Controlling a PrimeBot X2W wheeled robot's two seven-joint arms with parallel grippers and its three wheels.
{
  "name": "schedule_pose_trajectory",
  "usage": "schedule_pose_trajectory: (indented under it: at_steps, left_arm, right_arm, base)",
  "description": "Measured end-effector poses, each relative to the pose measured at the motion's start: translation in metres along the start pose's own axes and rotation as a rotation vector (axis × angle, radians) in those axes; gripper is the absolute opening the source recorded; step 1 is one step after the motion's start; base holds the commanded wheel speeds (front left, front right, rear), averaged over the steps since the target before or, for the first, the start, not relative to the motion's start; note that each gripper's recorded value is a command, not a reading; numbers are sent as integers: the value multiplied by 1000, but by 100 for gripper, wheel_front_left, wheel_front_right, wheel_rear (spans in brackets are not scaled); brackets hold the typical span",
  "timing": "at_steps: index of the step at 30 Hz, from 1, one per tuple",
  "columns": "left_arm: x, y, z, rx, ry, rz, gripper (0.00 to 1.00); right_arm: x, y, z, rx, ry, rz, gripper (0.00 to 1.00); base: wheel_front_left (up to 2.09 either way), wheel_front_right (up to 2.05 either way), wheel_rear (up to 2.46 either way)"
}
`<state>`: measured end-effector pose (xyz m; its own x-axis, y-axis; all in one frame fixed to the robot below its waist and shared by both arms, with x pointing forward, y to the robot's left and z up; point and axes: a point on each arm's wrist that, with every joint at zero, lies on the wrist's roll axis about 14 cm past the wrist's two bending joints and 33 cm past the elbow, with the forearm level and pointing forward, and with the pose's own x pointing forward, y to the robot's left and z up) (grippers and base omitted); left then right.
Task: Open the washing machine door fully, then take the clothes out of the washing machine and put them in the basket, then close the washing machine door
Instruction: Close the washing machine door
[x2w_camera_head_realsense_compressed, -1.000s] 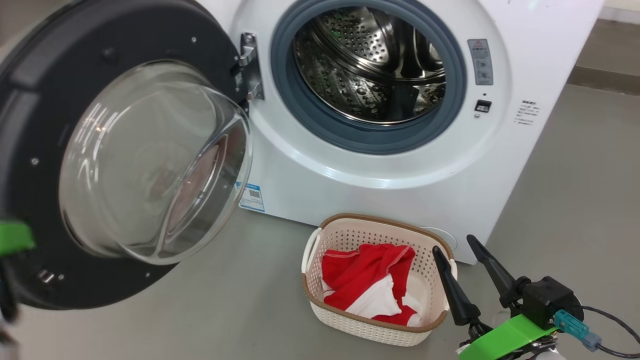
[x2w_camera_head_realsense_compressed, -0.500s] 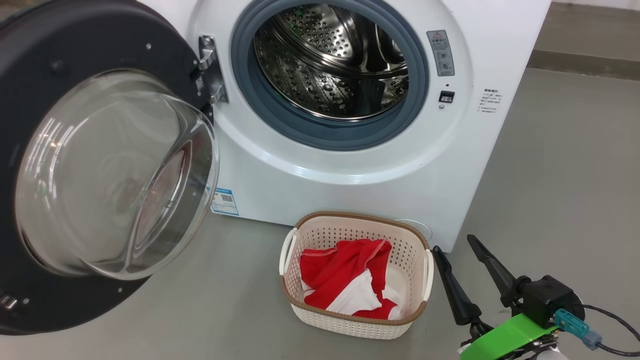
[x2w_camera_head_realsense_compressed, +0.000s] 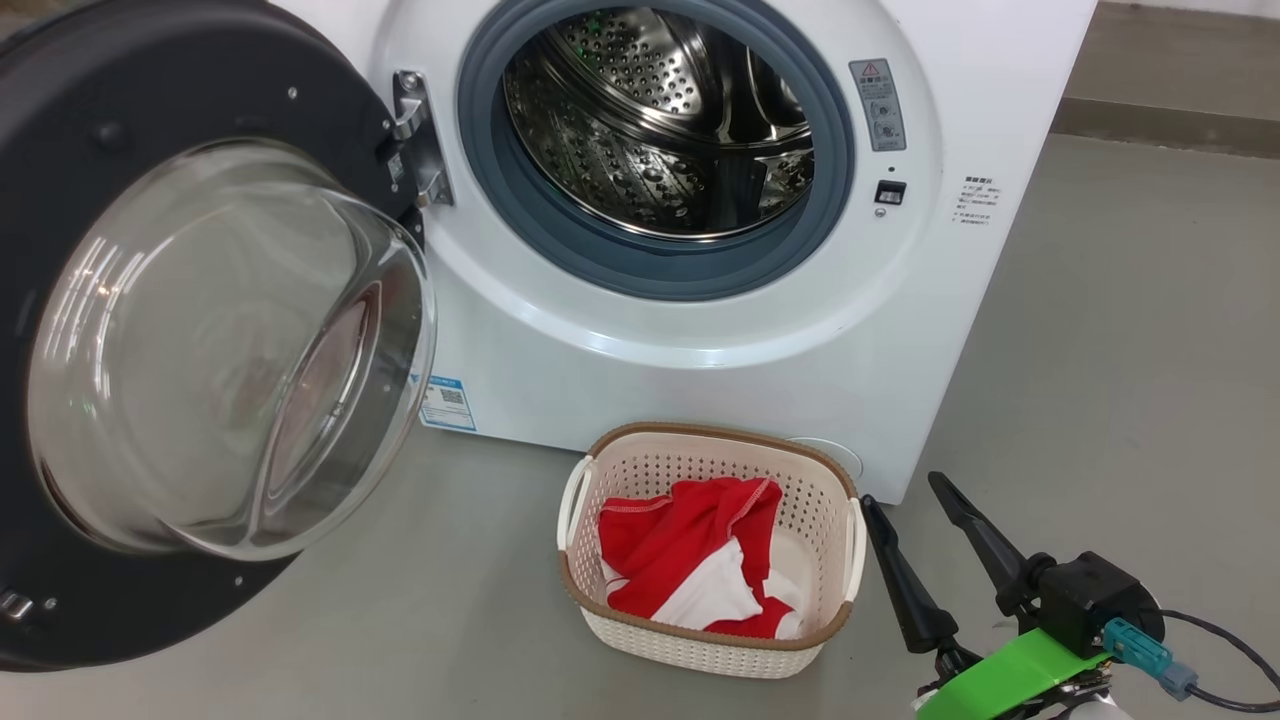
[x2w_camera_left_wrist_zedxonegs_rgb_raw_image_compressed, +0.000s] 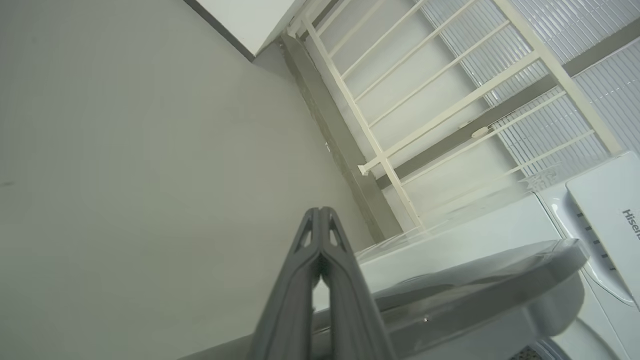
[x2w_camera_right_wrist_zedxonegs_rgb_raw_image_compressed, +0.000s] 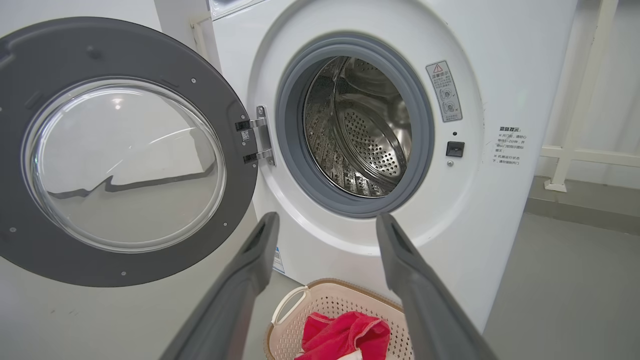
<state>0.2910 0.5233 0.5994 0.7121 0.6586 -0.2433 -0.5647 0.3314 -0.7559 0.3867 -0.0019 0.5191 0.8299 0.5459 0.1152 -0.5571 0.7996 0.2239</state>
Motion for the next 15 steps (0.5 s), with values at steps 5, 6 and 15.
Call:
schedule_pose_trajectory:
  at_steps: [5, 6, 15]
  left_arm:
    - [-2, -8, -22, -100, 129, -54, 0]
    - [-2, -10, -23, -120, 139, -62, 0]
    - [-8, -22, -32, -151, 205, -129, 0]
  right_arm:
    - [-1, 0, 1, -2, -2, 1, 100]
    - [-1, 0, 1, -3, -3, 1, 100]
    - [-2, 0, 2, -5, -5, -2, 100]
  base:
    - [0, 0, 0]
    - [0, 0, 0]
    - [0, 0, 0]
